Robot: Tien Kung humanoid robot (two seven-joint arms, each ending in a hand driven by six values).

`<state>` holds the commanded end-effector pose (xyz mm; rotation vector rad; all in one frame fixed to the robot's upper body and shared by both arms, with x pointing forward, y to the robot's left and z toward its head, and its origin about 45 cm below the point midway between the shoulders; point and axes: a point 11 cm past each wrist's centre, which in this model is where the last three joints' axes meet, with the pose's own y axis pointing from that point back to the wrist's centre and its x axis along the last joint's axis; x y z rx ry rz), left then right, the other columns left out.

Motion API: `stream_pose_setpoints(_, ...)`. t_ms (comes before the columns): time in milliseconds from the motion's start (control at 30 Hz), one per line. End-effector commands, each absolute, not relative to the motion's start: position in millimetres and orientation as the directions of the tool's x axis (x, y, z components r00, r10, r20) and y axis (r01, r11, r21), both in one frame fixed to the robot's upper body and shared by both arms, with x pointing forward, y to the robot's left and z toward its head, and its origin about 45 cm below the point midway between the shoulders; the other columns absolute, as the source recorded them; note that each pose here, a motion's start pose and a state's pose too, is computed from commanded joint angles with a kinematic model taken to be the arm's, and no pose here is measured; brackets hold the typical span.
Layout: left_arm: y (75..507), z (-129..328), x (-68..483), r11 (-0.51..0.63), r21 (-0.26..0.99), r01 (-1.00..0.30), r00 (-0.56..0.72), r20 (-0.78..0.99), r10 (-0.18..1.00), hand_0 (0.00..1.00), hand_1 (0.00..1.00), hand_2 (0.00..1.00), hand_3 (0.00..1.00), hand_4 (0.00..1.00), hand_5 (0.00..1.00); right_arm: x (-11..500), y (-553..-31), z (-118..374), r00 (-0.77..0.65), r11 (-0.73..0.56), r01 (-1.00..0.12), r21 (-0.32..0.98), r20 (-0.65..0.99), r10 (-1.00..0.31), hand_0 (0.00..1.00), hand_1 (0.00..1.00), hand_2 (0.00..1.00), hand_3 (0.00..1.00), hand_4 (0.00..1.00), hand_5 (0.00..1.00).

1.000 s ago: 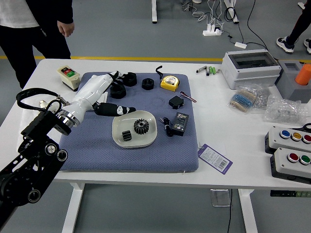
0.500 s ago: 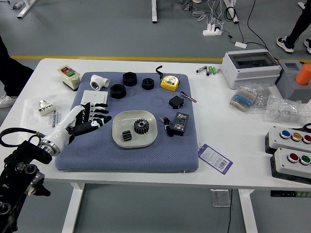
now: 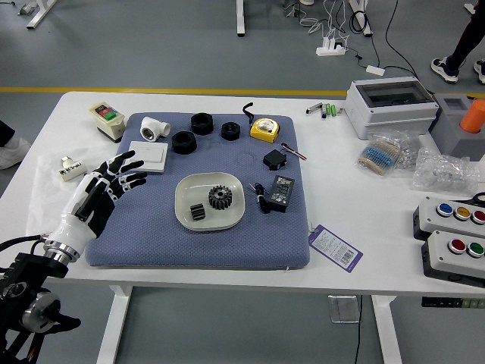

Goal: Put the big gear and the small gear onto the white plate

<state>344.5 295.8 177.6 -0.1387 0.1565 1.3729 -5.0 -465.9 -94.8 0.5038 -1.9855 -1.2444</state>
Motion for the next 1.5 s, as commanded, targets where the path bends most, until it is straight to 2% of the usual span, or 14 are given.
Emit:
stream_pose_setpoints(33, 296, 180, 345, 0.191, -0.016, -0.981, 0.19, -0.186, 0.964, 0.732, 0.723, 0.797, 0.804, 0.895, 0.752, -5, -466, -95, -0.659, 0.456, 0.049, 0.889, 0.372, -0.653, 0.7, 0.729, 0.765, 0.591, 0.825, 0.682)
stream_pose_setpoints(400, 297, 203, 350, 0.167, -0.095, -0.981, 0.183, -0.184, 0.966, 0.744, 0.75, 0.817, 0.805, 0.893, 0.778, 1, -466, -94, -0.657, 0.456, 0.04, 0.889, 0.367, -0.659, 0.699, 0.726, 0.764, 0.589, 0.824, 0.682)
stream_pose_setpoints(433, 298, 204, 350, 0.163, -0.096, -0.982, 0.179, -0.184, 0.967, 0.765, 0.78, 0.866, 0.81, 0.893, 0.771, 2, -466, -94, -0.657, 0.456, 0.038, 0.889, 0.366, -0.659, 0.701, 0.725, 0.764, 0.589, 0.824, 0.683)
stream_pose_setpoints(1000, 300, 199, 349, 0.157, -0.083, -0.984, 0.17, -0.181, 0.969, 0.782, 0.807, 0.889, 0.818, 0.895, 0.779, 4, -468, -94, -0.651, 0.457, 0.032, 0.889, 0.366, -0.665, 0.699, 0.723, 0.763, 0.589, 0.823, 0.682)
stream_pose_setpoints(1033, 300, 199, 349, 0.159, -0.081, -0.984, 0.171, -0.182, 0.968, 0.809, 0.843, 0.92, 0.839, 0.899, 0.799, 4, -468, -94, -0.65, 0.457, 0.032, 0.889, 0.366, -0.665, 0.699, 0.724, 0.764, 0.589, 0.822, 0.682)
stream_pose_setpoints(1200, 299, 198, 349, 0.161, -0.076, -0.984, 0.173, -0.184, 0.968, 0.809, 0.843, 0.92, 0.839, 0.899, 0.799, 4, -467, -94, -0.65, 0.457, 0.033, 0.889, 0.367, -0.666, 0.699, 0.724, 0.764, 0.589, 0.822, 0.682)
stream_pose_setpoints(1233, 300, 197, 349, 0.158, -0.076, -0.984, 0.17, -0.186, 0.968, 0.865, 0.892, 0.972, 0.891, 0.904, 0.827, 4, -467, -94, -0.65, 0.457, 0.033, 0.889, 0.367, -0.666, 0.699, 0.723, 0.764, 0.588, 0.821, 0.681)
stream_pose_setpoints(1500, 299, 197, 348, 0.17, -0.068, -0.983, 0.18, -0.18, 0.967, 0.874, 0.906, 0.983, 0.9, 0.904, 0.839, 3, -467, -94, -0.645, 0.457, 0.035, 0.889, 0.369, -0.669, 0.699, 0.722, 0.763, 0.589, 0.821, 0.681)
